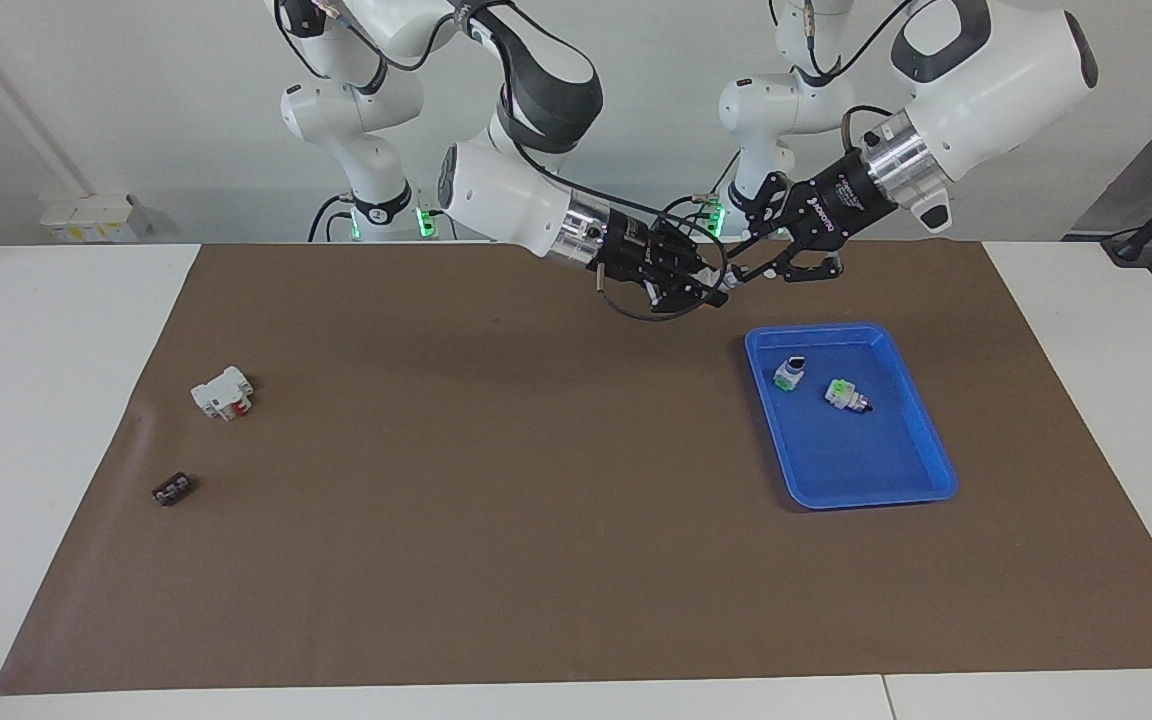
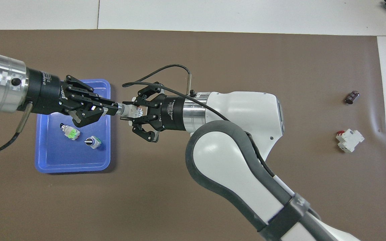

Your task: Turn and place switch with both arms

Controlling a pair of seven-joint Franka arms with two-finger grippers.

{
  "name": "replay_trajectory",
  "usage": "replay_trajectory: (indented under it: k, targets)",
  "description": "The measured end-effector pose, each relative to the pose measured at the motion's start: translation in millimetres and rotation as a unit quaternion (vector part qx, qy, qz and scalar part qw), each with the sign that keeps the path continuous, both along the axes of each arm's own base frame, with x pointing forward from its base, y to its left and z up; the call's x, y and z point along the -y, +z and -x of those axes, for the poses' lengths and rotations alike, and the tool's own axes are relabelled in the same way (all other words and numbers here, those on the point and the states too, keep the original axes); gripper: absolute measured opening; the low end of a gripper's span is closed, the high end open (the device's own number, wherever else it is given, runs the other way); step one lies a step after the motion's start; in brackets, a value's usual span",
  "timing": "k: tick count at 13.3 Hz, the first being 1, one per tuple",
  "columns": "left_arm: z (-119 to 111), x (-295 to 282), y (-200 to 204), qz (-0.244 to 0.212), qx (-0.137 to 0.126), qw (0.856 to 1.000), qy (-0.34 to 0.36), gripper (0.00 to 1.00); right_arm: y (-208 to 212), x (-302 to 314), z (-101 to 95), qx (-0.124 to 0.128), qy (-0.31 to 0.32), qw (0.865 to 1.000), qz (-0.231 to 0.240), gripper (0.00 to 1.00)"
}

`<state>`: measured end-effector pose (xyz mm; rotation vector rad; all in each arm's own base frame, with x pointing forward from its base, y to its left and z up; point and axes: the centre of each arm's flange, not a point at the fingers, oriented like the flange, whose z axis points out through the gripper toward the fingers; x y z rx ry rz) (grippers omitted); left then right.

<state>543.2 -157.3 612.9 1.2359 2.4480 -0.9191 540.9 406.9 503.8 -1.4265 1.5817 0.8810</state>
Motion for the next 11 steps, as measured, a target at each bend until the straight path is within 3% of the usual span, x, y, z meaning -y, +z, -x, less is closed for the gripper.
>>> replay_trajectory:
  k: [1,4,11]
  targets:
    - [0,-1,0,0.001,0.0,1.0,-0.001,0.09,1,0,0.5,0.001,0.0,1.0,0.0,0.34]
    - [1,0,2,0.002,0.018,1.0,-0.021,0.09,2,0,1.2,0.001,0.0,1.0,0.0,0.34]
    - [8,1,11,0.01,0.121,0.982,-0.145,0.09,9,1,6.1,0.006,0.003,1.0,-0.001,0.34]
